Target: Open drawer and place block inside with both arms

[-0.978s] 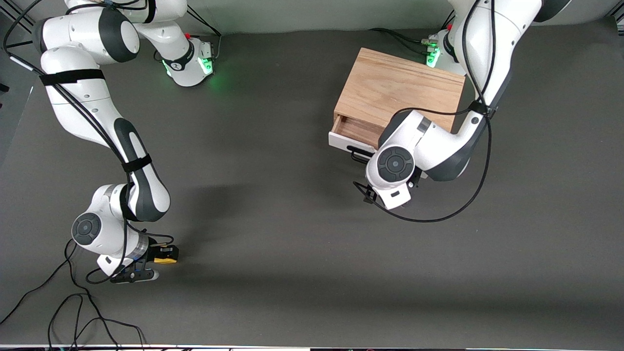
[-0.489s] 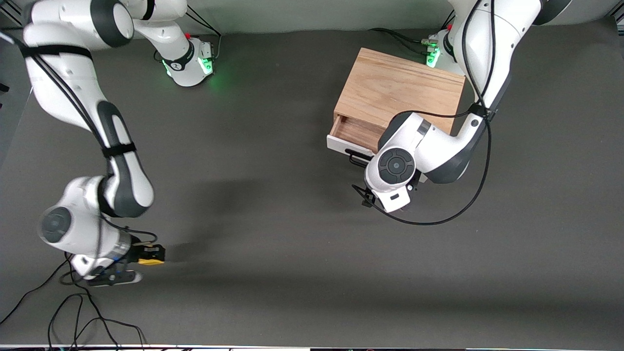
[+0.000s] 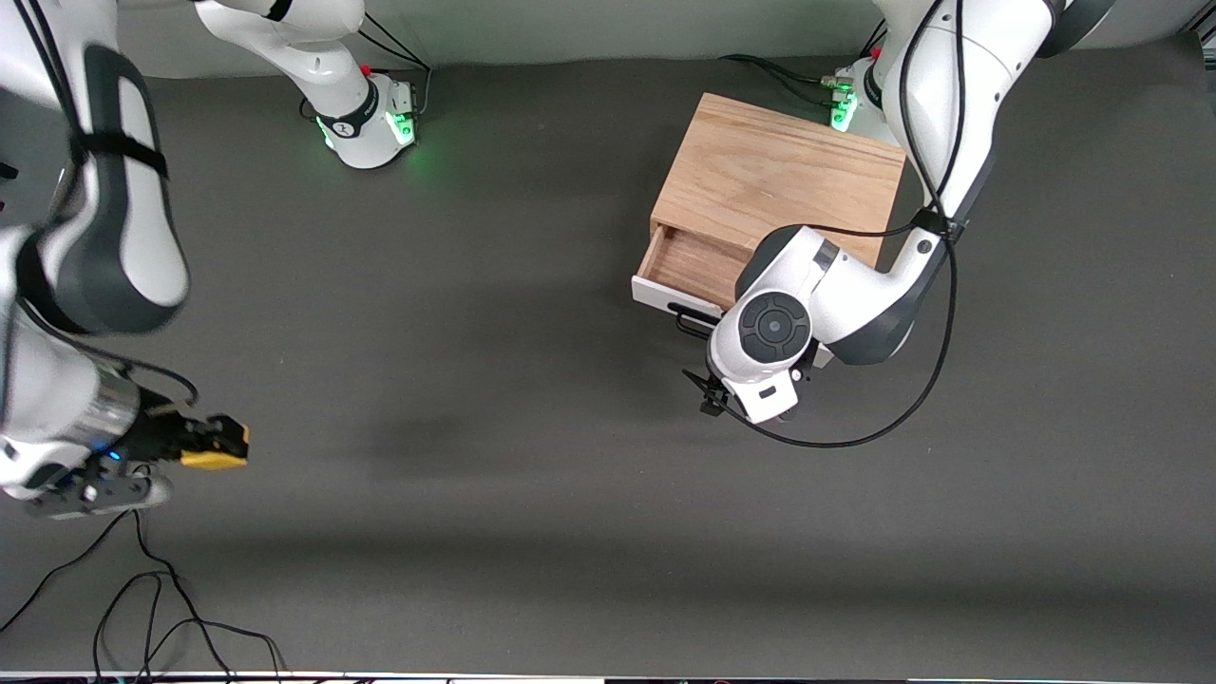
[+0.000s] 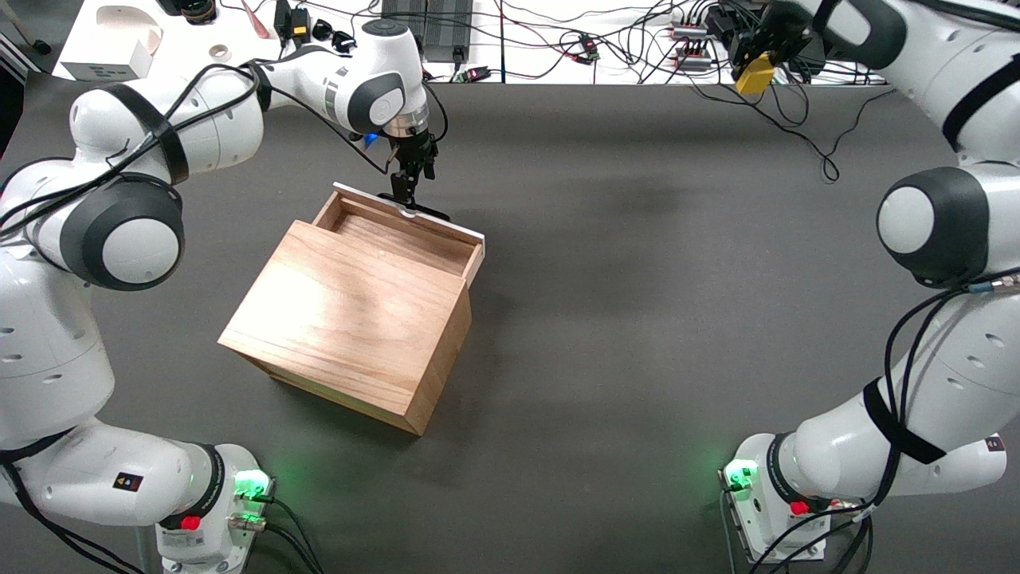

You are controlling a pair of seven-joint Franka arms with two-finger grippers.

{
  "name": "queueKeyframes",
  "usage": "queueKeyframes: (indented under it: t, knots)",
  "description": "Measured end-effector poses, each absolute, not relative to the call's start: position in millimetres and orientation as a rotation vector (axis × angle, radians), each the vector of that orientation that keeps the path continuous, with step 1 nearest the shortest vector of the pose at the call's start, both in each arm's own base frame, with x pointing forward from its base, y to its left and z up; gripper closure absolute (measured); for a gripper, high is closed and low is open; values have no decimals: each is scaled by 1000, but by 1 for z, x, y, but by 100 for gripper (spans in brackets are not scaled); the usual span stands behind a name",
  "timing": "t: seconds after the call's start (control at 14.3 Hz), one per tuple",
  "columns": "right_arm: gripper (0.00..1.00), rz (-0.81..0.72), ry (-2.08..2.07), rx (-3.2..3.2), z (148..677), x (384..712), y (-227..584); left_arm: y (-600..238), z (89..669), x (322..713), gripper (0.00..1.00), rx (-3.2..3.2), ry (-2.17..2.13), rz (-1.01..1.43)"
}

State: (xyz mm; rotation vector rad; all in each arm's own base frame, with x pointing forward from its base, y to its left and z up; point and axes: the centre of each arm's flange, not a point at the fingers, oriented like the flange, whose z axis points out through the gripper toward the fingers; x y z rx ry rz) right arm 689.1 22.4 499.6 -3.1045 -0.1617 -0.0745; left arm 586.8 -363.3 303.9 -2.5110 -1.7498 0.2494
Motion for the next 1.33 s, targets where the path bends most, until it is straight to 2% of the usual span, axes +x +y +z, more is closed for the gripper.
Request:
queueKeyframes:
  t: [0.28, 0.49, 1.05, 1.33]
  knots:
    - [45, 7, -167, -3084, 571, 667, 47, -368, 305, 587, 0, -2539, -1730, 202]
    - [45, 11, -85, -3063, 596, 657, 80, -371, 305, 585, 0, -2550, -1710, 178]
    - [45, 60, 156, -3007, 603, 634, 179, -376, 305, 584, 0, -2574, -1703, 159]
    - [45, 23, 222, -2968, 602, 625, 235, -378, 306, 589, 0, -2593, -1721, 147]
